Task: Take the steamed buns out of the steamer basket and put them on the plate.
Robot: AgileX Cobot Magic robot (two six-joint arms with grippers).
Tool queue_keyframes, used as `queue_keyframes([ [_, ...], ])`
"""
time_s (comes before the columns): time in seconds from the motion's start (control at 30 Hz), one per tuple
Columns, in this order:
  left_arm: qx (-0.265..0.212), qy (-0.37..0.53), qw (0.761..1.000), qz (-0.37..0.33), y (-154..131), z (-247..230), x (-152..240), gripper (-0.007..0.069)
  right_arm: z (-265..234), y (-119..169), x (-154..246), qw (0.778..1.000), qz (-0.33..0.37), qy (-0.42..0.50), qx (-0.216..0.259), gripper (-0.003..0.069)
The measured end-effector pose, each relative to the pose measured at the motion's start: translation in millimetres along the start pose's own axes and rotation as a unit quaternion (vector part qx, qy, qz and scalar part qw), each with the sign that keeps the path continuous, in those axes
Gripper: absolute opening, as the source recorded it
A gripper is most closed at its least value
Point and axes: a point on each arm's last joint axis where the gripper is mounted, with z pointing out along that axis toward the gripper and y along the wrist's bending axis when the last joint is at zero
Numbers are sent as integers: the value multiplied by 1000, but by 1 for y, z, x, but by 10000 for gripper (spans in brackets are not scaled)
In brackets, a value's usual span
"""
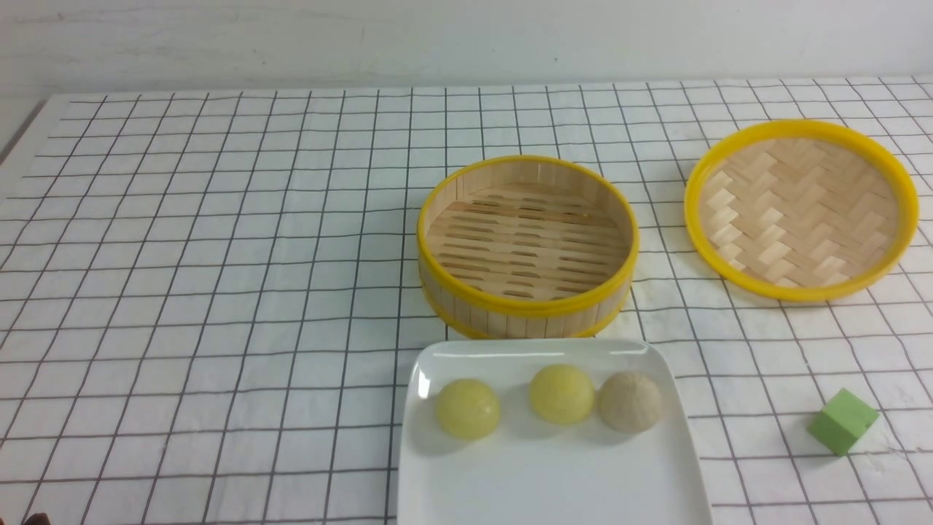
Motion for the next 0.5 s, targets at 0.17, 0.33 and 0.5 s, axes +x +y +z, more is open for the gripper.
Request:
queue_keyframes([
  [0.17, 0, 0, 1000, 0, 0, 0, 0, 241, 0, 1, 0, 1000, -4, 0, -4, 240],
  [0.33, 0, 0, 1000, 0, 0, 0, 0, 241, 0, 2, 0, 1000, -12, 1, -8, 240],
  [0.5, 0, 0, 1000, 0, 0, 0, 0, 241, 0, 2, 0, 1000, -26, 1, -9, 240],
])
